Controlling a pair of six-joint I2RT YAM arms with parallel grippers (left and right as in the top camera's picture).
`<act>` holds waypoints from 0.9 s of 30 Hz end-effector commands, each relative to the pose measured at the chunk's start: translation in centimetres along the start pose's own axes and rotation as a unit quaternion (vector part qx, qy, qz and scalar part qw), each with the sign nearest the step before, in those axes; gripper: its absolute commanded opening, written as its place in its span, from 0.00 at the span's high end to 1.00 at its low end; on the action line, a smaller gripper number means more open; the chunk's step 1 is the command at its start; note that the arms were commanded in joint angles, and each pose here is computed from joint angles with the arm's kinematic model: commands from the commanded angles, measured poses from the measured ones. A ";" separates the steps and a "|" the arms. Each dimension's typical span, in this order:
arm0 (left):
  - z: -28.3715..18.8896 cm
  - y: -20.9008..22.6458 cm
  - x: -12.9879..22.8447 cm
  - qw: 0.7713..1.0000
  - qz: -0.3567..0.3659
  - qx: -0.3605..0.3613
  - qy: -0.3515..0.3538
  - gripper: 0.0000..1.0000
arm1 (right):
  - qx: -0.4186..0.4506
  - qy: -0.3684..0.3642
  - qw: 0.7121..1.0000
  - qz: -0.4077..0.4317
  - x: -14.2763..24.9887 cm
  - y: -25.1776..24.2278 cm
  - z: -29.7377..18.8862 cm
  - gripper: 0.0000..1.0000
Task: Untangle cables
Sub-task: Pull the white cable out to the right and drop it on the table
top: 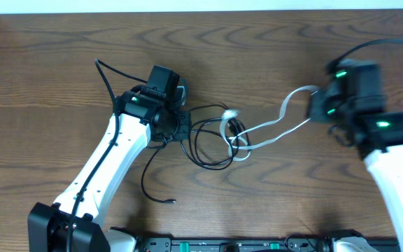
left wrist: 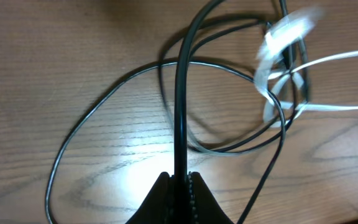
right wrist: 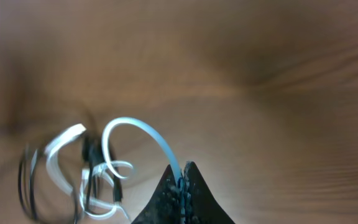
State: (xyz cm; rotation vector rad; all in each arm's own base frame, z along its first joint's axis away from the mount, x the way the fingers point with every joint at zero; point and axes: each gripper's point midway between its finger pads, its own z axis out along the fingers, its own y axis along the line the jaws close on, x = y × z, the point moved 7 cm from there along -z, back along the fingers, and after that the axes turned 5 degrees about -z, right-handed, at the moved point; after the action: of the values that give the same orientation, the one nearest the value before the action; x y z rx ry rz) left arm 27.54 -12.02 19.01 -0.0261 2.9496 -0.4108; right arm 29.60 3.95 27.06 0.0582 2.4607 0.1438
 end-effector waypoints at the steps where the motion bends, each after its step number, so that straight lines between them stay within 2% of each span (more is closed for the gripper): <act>1: -0.1 0.6 0.1 1.000 -0.001 -0.025 -0.005 0.93 | 0.069 -0.093 0.991 0.062 -4.4 -4.4 -4.8 0.99; 6: -0.1 0.8 0.1 0.999 -0.002 -0.033 -0.006 0.93 | 0.115 -0.170 0.972 0.111 -7.6 -8.3 -9.4 0.99; 12: -0.1 0.8 0.1 0.999 -0.002 -0.033 -0.006 0.93 | 0.157 -0.234 0.948 0.146 -9.5 -11.5 -13.2 0.99; 22: -0.1 0.8 0.1 0.999 -0.002 -0.034 -0.005 0.92 | 0.191 -0.231 0.939 0.169 -9.4 -13.9 -13.0 0.99; 27: -0.1 0.8 0.2 0.999 -0.010 -0.033 -0.005 0.93 | 0.199 -0.210 0.943 0.164 -9.5 -14.8 -11.6 0.99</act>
State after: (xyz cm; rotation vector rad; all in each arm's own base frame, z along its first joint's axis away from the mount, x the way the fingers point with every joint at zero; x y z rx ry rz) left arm 27.50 -11.44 18.86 -0.0423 2.9549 -0.3312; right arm 28.99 -11.84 40.53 0.6029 1.9857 -0.1817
